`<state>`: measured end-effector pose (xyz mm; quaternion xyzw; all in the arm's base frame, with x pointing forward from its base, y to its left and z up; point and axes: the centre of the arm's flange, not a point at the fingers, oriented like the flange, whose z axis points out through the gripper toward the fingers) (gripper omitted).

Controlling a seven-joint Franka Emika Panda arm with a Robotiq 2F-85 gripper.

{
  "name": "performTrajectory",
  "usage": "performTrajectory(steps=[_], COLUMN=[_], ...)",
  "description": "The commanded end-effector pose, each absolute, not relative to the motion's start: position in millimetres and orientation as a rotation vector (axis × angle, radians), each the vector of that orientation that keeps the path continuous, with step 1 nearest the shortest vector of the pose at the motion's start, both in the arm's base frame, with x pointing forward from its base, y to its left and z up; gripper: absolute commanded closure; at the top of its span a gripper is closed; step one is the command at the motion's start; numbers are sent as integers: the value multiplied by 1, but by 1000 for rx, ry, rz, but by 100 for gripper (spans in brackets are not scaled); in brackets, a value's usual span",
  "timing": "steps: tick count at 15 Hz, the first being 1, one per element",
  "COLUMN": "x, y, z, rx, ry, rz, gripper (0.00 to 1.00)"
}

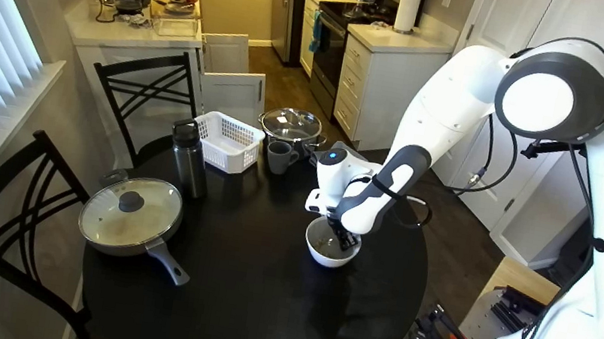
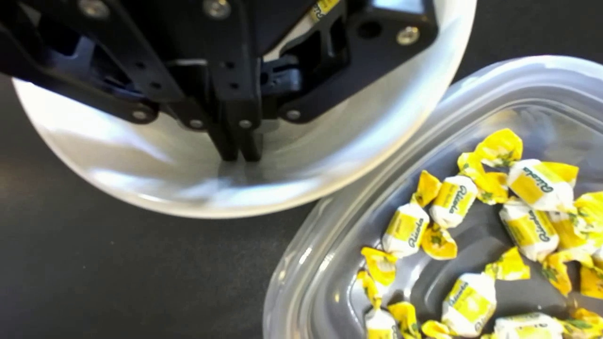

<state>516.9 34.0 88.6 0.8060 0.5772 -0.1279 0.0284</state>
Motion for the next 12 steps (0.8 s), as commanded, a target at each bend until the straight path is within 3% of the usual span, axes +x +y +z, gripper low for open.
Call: performTrajectory(steps=[1,10,12], x=[501,494,497], y=[32,35,37], z=[102,102,99], rx=[2446,2450,2470], ry=[1792,1814,1804], rz=[-461,-487,-451], gripper=[62,5,0])
